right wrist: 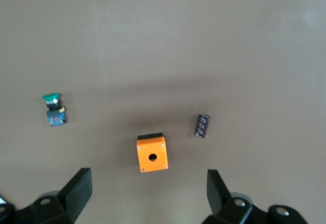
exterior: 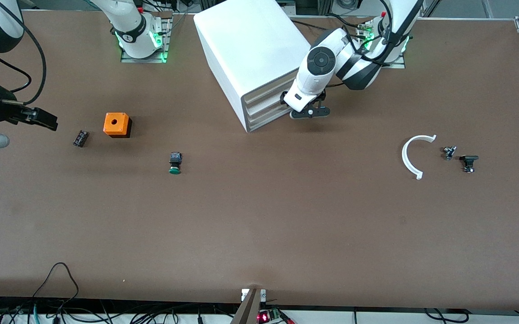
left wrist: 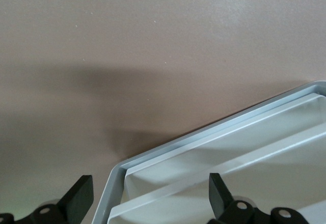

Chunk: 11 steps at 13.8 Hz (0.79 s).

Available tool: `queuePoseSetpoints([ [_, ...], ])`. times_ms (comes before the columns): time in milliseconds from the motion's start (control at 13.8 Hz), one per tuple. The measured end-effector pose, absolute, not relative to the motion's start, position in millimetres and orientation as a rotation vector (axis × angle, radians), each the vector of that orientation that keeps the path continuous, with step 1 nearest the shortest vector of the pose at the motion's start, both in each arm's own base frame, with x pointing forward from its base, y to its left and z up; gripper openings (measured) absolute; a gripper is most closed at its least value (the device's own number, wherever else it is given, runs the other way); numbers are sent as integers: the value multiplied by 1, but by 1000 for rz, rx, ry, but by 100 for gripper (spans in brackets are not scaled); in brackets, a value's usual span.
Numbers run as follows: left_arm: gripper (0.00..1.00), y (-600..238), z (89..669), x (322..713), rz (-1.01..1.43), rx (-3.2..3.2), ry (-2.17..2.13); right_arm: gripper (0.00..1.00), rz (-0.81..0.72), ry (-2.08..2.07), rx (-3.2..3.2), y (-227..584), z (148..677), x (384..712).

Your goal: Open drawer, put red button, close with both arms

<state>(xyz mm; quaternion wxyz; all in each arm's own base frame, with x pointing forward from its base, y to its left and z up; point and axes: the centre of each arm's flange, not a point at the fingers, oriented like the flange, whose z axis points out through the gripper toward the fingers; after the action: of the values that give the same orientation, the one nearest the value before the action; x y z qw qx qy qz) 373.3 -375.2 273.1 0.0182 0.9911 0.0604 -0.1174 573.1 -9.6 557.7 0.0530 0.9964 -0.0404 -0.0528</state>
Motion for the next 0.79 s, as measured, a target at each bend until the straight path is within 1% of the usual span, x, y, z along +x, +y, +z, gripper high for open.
queuePoseSetpoints([
  [144,100,-376,278,373,-349,3078,182,100,-171,-85,3055,-19,559,560],
  [289,100,-375,285,376,-323,3075,188,100,-145,-83,3074,-24,559,553],
  [433,100,-369,295,386,-271,3060,223,100,-125,-93,3079,-28,554,545],
  [578,100,-346,308,416,-192,3021,329,100,-126,-105,3082,-33,549,536],
  [794,100,-279,345,490,-51,2937,569,100,-124,-110,3084,-35,550,530],
])
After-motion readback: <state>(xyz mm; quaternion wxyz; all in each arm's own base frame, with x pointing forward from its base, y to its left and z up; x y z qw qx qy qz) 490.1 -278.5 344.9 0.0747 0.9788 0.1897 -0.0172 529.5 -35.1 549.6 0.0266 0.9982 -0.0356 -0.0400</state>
